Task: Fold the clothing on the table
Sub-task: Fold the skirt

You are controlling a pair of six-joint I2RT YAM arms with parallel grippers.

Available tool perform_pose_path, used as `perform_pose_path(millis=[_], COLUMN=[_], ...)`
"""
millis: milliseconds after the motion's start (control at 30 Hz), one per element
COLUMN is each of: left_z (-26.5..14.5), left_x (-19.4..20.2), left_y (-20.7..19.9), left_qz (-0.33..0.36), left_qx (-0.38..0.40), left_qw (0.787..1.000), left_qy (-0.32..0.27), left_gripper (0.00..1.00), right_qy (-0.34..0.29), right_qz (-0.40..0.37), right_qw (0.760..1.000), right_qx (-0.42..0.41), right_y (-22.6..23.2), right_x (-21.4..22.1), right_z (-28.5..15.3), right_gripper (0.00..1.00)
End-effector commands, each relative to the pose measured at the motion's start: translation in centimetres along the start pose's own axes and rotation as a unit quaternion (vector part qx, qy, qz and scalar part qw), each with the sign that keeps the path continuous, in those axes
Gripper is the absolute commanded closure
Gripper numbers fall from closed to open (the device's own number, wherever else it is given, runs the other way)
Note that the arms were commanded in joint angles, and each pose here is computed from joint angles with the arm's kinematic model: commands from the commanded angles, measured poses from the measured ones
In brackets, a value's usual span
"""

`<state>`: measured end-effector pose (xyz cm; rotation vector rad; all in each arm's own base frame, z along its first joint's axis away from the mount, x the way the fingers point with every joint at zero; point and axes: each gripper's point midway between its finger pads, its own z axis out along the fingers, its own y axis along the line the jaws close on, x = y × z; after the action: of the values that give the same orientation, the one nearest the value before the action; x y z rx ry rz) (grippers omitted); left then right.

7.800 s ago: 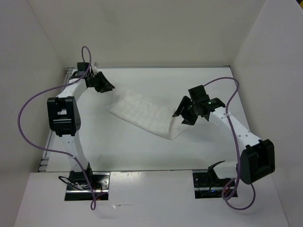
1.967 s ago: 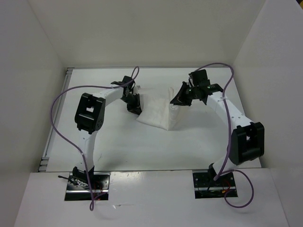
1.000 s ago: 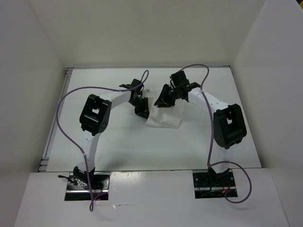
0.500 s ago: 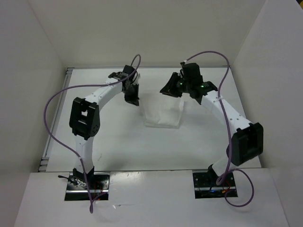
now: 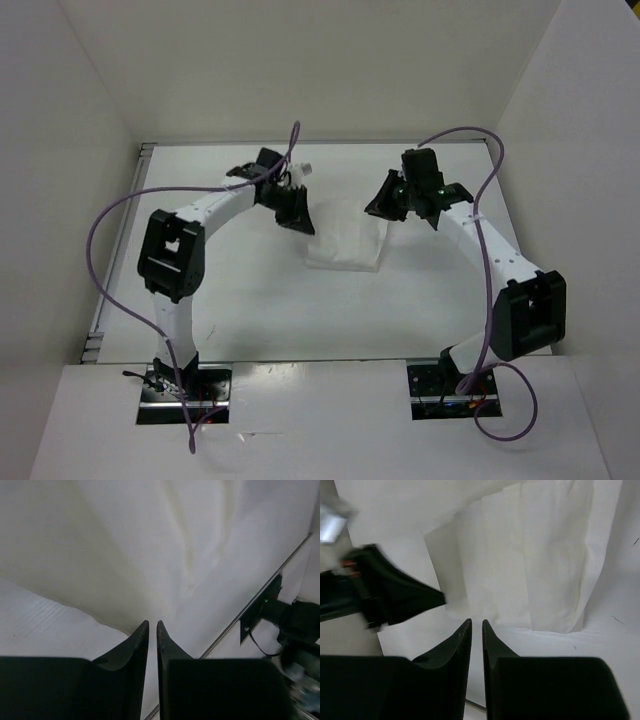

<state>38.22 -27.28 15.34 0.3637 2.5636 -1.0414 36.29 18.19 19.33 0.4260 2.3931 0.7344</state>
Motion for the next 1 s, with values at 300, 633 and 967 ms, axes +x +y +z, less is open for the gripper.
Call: perform_pose_path(millis=[300,633,967], left_z=[7.9,-5.9,-7.2], left_x=[9.9,-0.2,6.8], left_y=[7.8,-0.6,5.2], left_qz=[-0.152,-0.01,-0.098], left_qx=[0.015,0.032,-0.033], left_qw=[0.979,0.999,0.989], left_qy=[0.138,-0.04,-0.109], left_gripper=[0.83,0.56,0.53], right_qy=[-0.07,-0.174,-0.285], right_qz=[0.007,-0.005,-0.061], right_qw=[0.997,0.985,0.951], right_qx=[0.011,-0.012,-0.099], right_y=[-0.9,-0.2,-1.4], right_x=[-1.8,-3.4,-0.7], right_z=[-5.2,-12.0,-18.1], right_gripper=[0.83,0.72,0.0])
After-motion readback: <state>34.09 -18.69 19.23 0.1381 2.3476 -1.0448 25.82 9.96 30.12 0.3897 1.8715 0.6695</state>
